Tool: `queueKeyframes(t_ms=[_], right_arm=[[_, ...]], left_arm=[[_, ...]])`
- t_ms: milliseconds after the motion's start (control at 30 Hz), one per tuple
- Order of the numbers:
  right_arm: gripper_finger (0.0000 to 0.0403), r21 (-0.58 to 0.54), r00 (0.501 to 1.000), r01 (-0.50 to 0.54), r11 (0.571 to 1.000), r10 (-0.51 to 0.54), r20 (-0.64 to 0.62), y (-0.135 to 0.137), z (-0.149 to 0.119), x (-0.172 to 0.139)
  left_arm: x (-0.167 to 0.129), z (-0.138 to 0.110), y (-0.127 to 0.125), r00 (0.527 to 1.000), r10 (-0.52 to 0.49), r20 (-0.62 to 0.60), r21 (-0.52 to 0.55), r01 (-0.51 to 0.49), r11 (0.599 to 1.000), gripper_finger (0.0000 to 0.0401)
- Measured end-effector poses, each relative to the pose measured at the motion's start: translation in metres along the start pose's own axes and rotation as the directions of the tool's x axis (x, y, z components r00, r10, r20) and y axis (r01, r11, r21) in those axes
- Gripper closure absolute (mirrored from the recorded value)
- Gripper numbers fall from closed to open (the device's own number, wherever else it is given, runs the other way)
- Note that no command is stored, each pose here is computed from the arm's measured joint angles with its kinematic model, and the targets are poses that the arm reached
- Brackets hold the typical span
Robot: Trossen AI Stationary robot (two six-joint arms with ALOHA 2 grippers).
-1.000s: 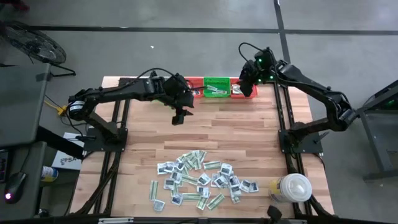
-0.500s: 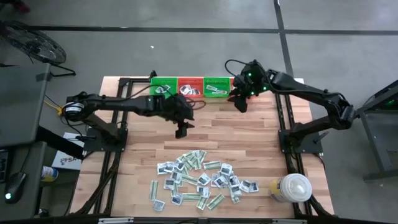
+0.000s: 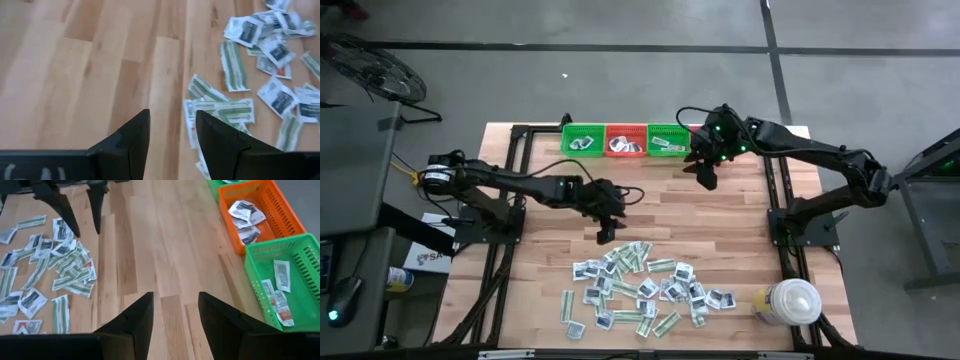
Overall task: Pick & Place First Aid Supplies
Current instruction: Put the green bandage pack in the right orange bin
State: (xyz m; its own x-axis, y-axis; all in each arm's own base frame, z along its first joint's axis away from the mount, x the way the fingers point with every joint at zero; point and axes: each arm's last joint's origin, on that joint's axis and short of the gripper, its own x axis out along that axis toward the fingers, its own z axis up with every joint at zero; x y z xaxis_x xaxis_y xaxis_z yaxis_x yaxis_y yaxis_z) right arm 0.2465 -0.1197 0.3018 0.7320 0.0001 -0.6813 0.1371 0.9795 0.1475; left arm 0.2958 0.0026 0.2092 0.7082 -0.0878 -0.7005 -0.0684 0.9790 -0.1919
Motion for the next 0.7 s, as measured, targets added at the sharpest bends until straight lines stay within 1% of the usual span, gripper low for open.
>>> queueKeyframes(t_ms=[67,200,300,367,467,567,700], right_arm=[[0.0254,-0.021,1.000,-0.006,1.000,0.006,-0.004,0.002,0.000,0.001],[0.0254,-0.029,1.000,-0.010,1.000,0.010,-0.004,0.003,0.000,0.001],[0.0254,-0.029,1.000,-0.010,1.000,0.010,-0.005,0.003,0.000,0.001],[0.0254,-0.037,1.000,-0.010,0.999,0.010,-0.005,0.003,0.000,0.001],[0.0254,-0.047,1.000,-0.010,0.999,0.010,-0.005,0.003,0.000,0.001],[0.0254,-0.047,1.000,-0.010,0.999,0.009,-0.005,0.003,0.000,0.001],[0.0254,-0.047,1.000,-0.010,0.999,0.010,-0.005,0.003,0.000,0.001]], left_arm=[[0.004,-0.010,0.003,0.999,-0.037,-0.006,-0.015,0.037,0.999,0.0243],[0.011,-0.023,0.011,0.989,-0.146,0.005,-0.040,0.146,0.988,0.0243],[0.013,-0.032,0.015,0.977,-0.213,-0.026,-0.049,0.211,0.976,0.0243],[0.016,-0.031,0.017,0.971,-0.237,-0.014,-0.035,0.236,0.971,0.0243],[0.023,-0.036,0.021,0.961,-0.273,-0.043,-0.032,0.272,0.962,0.0243],[0.035,-0.039,0.022,0.945,-0.321,-0.058,-0.032,0.320,0.947,0.0243],[0.051,-0.045,0.024,0.940,-0.333,-0.067,-0.036,0.332,0.943,0.0243]])
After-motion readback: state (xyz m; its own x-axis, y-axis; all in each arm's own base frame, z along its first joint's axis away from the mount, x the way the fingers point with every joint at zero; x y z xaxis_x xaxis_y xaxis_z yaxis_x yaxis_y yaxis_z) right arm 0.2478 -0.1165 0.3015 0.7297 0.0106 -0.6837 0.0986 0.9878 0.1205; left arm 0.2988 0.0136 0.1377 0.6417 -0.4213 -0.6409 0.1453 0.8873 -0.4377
